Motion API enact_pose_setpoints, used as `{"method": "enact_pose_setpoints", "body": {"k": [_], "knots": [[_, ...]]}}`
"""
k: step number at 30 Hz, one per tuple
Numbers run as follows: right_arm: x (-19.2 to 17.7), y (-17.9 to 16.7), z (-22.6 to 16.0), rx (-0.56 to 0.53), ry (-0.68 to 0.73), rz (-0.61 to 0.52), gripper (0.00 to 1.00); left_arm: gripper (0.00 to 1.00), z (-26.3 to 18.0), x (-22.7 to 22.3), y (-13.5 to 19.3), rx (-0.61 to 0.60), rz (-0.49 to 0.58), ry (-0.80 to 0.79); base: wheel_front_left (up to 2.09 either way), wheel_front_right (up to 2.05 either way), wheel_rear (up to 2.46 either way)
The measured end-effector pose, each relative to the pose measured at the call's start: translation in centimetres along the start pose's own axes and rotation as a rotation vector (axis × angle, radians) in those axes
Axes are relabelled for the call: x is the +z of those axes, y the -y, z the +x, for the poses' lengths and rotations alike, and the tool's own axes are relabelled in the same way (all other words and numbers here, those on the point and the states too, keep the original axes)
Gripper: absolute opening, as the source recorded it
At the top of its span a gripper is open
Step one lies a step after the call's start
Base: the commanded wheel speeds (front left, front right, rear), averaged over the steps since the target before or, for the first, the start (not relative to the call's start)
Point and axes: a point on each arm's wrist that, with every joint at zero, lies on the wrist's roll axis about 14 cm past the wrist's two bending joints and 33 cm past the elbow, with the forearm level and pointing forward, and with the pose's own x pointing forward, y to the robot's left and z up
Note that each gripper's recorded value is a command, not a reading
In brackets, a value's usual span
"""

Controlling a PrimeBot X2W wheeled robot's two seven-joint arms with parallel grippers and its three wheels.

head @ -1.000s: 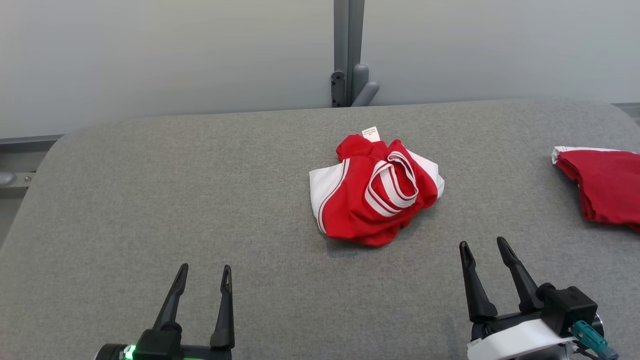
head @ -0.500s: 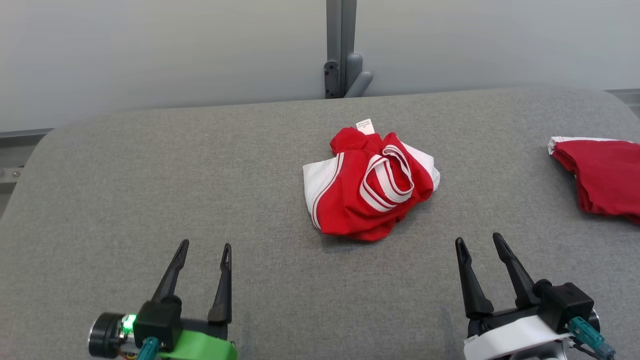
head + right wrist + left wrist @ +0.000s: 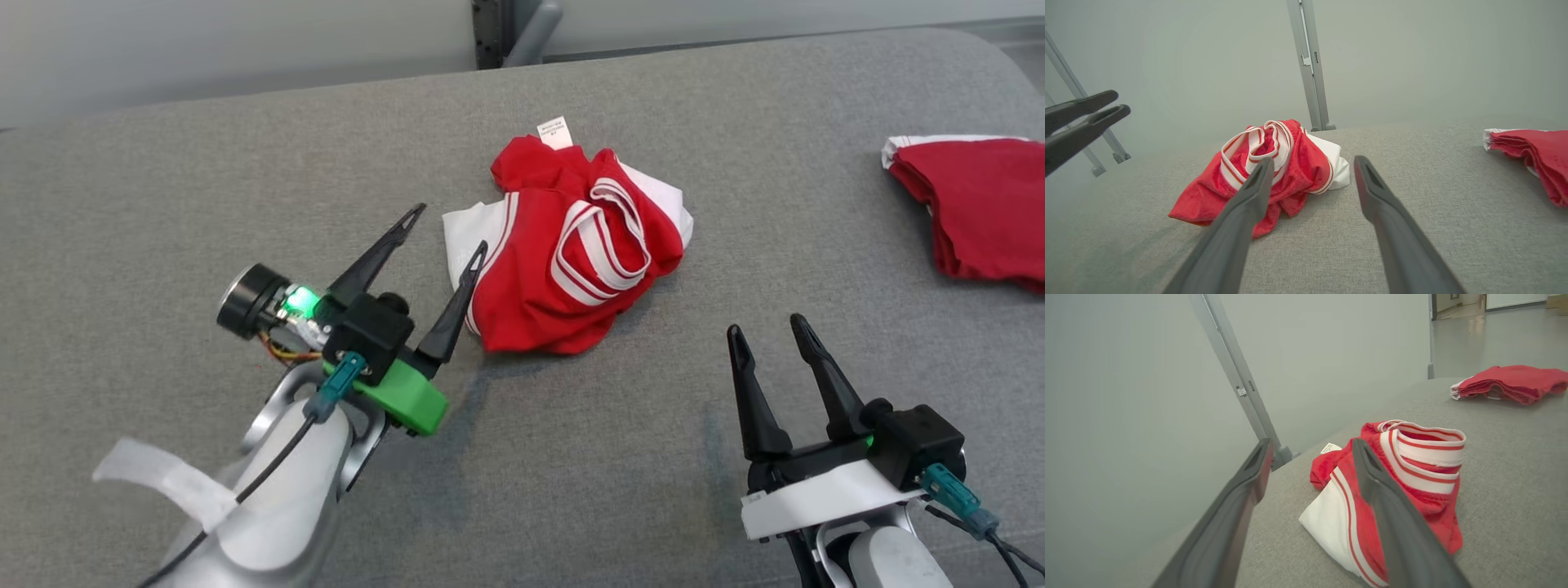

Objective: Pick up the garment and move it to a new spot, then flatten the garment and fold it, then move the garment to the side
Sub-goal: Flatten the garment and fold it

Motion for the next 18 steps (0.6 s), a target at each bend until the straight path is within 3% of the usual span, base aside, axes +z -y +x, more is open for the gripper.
{"method": "enact_pose_setpoints", "body": {"k": [11,18], "knots": [[-1.3,2.9,-0.1,-0.088,-0.043,-0.009,1.00,1.00,6.1,-4.9,5.4,-0.387,0.186,-0.116,0.00,0.00,0.00],[-1.6,4.3,-0.8,-0.133,-0.060,-0.015,1.00,1.00,7.8,-7.3,7.4,-0.547,0.338,-0.166,0.00,0.00,0.00]]}}
